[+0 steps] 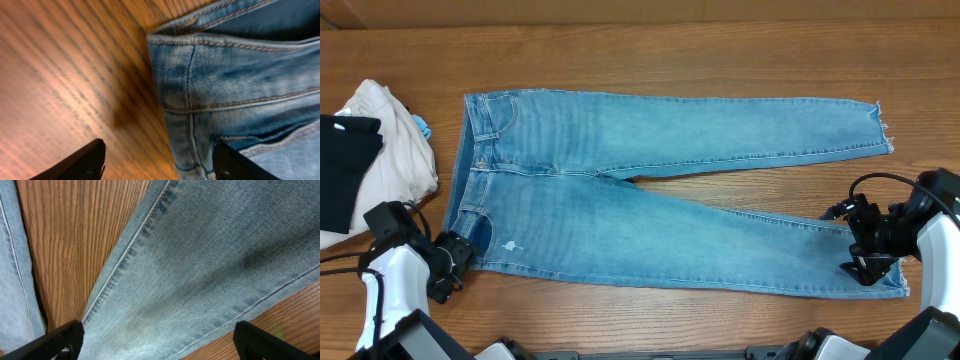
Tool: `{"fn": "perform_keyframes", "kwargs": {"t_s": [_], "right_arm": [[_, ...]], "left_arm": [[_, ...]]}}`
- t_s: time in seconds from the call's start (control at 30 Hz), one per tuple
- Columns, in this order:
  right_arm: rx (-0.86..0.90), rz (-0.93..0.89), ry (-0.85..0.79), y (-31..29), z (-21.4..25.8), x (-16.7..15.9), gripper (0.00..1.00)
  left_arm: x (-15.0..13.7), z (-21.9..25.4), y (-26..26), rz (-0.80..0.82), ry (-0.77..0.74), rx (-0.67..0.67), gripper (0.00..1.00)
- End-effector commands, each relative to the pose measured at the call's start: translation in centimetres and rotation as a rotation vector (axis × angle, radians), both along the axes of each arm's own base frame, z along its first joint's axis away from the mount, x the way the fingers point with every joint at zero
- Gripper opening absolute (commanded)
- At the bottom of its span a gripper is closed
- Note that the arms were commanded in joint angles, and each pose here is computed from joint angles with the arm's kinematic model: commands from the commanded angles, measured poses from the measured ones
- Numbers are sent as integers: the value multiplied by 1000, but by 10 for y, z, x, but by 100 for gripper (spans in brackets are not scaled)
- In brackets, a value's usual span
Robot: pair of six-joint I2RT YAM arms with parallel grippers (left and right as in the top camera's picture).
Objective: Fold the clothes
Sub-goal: 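Move the left gripper to the lower waist corner and right gripper to lower leg, then grasp the lower waist corner with left gripper and lower leg hem with right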
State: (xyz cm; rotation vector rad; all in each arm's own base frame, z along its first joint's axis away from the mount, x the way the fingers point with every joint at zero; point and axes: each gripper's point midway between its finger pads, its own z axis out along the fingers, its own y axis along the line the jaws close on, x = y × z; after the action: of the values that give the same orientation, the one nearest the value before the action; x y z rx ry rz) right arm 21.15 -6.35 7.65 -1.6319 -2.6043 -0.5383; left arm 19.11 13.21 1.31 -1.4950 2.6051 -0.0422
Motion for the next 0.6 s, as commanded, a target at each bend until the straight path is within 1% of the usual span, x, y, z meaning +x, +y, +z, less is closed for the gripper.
{"fn": "perform_keyframes", "kwargs": {"t_s": [0.0,0.13,0.23,0.3,0.33,0.37,0.4,0.43,0.53,0.57], "right_arm": [[0,4,-15,1,2,1,100],[2,11,-12,2,2,-1,100],[5,11,-8,3,2,-2,100],[6,11,-7,3,2,-2,100],[6,11,-6,3,2,-2,100],[6,11,-6,3,2,-2,100],[7,10,-5,3,2,-2,100],[8,3,-2,3,2,-3,100],[16,-31,13,4,2,-4,100],[14,-43,18,3,2,-4,100]], "left_arm": [[4,-12,-4,-47,-11,-28,72],[12,-18,3,-54,-29,-13,71],[14,-22,4,-54,-29,-14,68],[21,-20,3,-77,-64,-20,58],[24,-20,2,-88,-80,-28,56],[28,-19,-1,-99,-100,-42,50],[31,-18,-3,-105,-116,-54,39],[33,-17,-5,-108,-125,-63,31],[34,-17,-5,-109,-132,-67,14],[34,-17,-5,-109,-131,-67,11]]}}
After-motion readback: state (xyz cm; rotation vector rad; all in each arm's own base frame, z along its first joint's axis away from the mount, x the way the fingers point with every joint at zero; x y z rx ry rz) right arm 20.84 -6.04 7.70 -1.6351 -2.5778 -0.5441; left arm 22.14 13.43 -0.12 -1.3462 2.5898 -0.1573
